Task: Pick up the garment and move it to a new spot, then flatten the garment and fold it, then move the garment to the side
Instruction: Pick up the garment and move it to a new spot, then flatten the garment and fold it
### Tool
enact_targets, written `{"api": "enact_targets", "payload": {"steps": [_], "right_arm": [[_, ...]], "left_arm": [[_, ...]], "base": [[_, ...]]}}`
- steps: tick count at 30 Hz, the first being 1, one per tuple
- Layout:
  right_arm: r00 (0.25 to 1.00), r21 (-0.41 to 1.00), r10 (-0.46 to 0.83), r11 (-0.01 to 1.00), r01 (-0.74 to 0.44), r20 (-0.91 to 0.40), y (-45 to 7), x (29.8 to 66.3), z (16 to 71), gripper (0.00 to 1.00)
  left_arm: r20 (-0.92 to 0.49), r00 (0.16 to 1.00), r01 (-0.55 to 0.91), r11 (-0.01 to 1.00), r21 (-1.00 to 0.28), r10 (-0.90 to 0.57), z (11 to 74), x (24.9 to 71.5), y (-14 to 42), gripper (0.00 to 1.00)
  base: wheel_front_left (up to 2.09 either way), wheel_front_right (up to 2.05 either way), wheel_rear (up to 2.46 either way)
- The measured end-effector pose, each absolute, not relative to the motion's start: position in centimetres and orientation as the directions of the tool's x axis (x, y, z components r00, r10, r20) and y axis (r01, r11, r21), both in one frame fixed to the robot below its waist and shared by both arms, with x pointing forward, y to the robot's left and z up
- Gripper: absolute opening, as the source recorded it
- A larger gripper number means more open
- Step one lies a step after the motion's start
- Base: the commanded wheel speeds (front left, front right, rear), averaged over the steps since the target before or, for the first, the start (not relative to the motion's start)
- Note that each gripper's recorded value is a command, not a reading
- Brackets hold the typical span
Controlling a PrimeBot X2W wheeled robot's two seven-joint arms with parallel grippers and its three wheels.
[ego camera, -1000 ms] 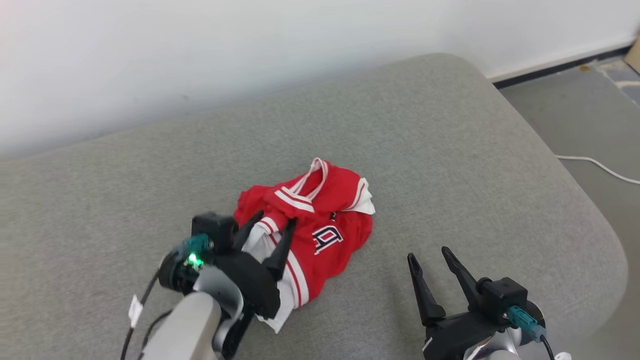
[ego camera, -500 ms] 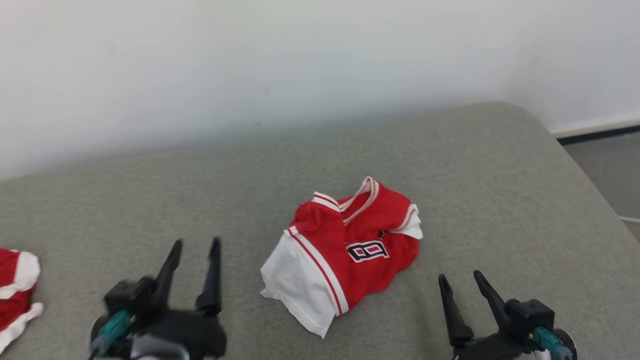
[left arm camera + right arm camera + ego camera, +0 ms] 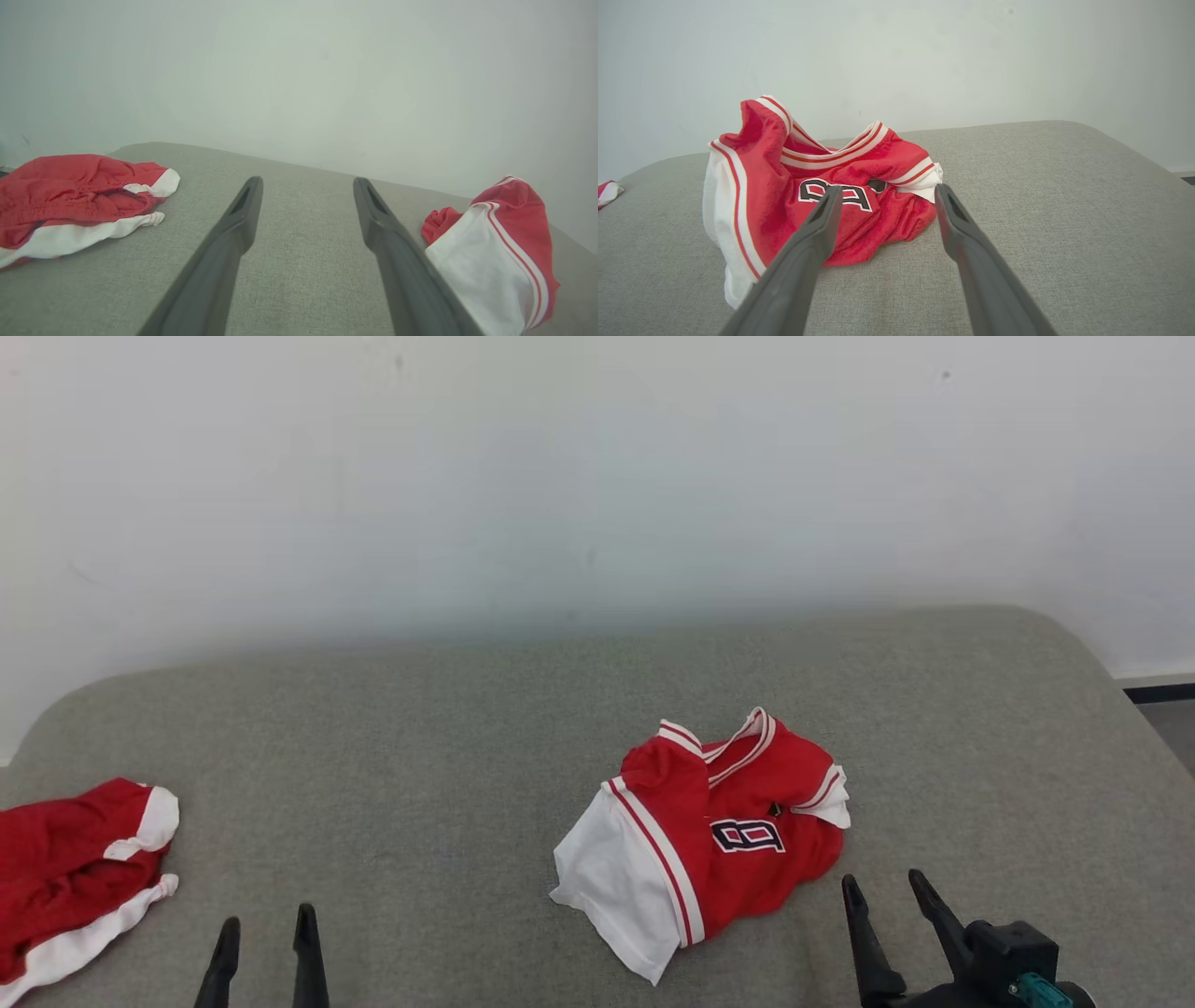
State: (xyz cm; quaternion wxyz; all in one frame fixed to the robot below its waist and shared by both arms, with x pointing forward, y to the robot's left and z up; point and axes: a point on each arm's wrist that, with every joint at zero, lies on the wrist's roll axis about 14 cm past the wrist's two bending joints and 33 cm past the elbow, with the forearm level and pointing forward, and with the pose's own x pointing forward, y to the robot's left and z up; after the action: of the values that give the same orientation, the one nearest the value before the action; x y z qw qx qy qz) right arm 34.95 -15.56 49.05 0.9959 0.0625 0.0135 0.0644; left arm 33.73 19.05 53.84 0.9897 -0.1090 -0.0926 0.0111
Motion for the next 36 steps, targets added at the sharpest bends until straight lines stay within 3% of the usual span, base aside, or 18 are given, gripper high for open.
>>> {"api": "enact_targets", "payload": {"steps": [36], "right_arm": [[0.988, 0.155, 0.15, 0.977, -0.144, -0.033, -14.7, 34.9, 48.3, 1.0]], "left_arm": [[0.116, 0.993, 0.034, 0.986, -0.163, -0.015, 51.7, 33.5, 17.0, 1.0]], "base": [[0.0, 0.0, 0.0]]}}
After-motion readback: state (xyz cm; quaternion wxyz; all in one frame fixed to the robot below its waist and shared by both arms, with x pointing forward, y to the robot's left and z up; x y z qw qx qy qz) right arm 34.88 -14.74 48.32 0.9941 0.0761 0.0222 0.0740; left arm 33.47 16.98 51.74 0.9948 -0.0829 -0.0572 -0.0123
